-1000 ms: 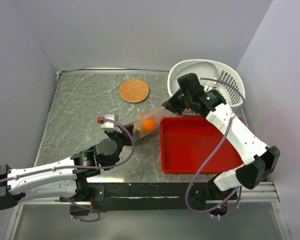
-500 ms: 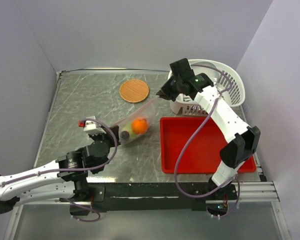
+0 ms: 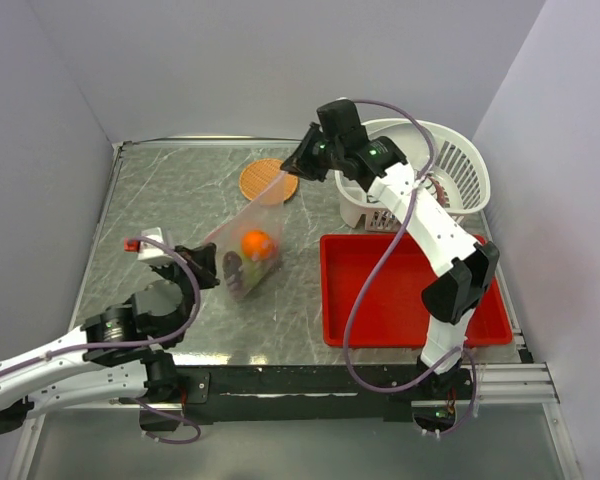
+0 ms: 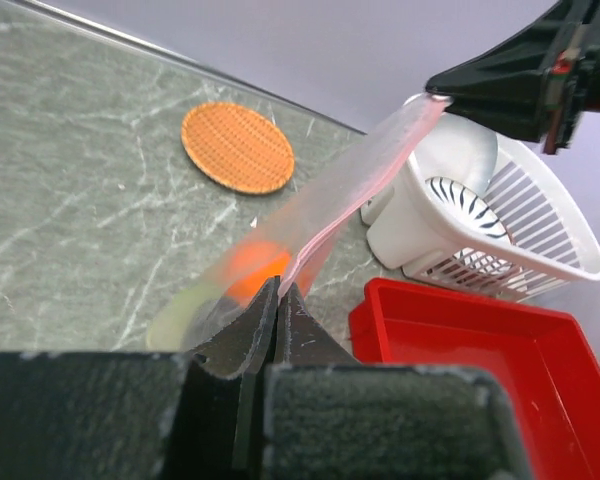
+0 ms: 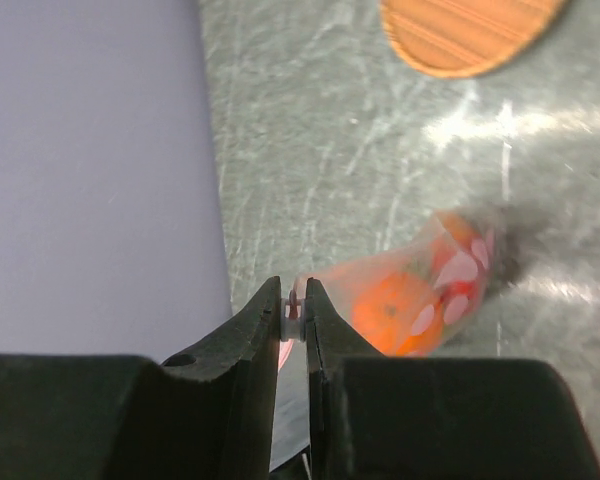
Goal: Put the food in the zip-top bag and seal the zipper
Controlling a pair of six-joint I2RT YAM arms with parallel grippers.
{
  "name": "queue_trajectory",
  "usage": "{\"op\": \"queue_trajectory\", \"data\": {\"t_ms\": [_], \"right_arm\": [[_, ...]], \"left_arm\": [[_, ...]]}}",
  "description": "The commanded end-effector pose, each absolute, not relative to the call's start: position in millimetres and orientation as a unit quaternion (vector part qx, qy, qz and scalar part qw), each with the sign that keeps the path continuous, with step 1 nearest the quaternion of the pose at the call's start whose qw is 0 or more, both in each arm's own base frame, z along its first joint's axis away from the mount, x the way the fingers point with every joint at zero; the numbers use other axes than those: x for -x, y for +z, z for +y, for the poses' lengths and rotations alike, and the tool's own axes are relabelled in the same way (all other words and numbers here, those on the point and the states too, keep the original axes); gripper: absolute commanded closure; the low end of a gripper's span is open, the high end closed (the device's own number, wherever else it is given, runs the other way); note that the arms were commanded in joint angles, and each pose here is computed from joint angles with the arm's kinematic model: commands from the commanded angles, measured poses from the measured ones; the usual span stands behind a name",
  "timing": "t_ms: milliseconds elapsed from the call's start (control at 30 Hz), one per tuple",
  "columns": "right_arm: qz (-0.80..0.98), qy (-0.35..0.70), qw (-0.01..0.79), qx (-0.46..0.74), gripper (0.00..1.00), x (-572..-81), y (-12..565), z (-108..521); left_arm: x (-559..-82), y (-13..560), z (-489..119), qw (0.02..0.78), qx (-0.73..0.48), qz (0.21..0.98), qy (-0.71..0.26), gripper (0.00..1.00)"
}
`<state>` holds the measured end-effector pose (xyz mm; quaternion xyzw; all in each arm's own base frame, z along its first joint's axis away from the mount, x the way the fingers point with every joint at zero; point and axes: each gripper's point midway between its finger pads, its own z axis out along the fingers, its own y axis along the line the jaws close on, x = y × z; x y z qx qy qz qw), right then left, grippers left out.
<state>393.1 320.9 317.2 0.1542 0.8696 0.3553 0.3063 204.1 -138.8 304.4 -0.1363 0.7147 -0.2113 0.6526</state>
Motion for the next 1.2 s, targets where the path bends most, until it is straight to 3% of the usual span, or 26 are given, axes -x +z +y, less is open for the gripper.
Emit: {"op": "queue_trajectory", "data": {"t_ms": [0,267,367,467,500,567,600,667,767,1167], "right_arm": [[0.843,0.383,0.366,-0.092,0.84,-408,347,340],[0.866,0.352,0.348,-0.074,0.79,-404,312,329],[0.877,0.315,0.354,-0.083,0.66,-399,295,306],[0.876,0.295,0.373,-0.084,0.43,-391,292,286],[0.869,0.296,0.388,-0.077,0.32,-385,303,281],[0.871,0.279,0.398,-0.080,0.21,-380,299,269],[0.864,0.278,0.412,-0.078,0.13,-374,310,262],[0.862,0.260,0.427,-0.084,0.08,-369,312,248],[0.852,0.242,0.455,-0.093,0.00,-358,324,227],[0.819,0.216,0.514,-0.136,0.00,-323,325,174]], "left_arm": [[-202,344,-112,0.674,0.159,0.691,-0.207,0.99],[-198,341,-171,0.657,0.056,0.702,-0.269,0.99],[-193,321,-216,0.622,0.004,0.721,-0.306,0.98],[-191,298,-246,0.593,-0.021,0.736,-0.325,0.89],[-186,294,-257,0.582,-0.038,0.738,-0.339,0.73],[-187,289,-265,0.574,-0.045,0.743,-0.341,0.45],[-187,289,-267,0.571,-0.049,0.744,-0.343,0.22],[-190,293,-268,0.572,-0.044,0.742,-0.348,0.02],[-194,305,-265,0.570,-0.036,0.739,-0.356,0.03],[-205,296,-278,0.508,-0.029,0.792,-0.338,0.03]]}}
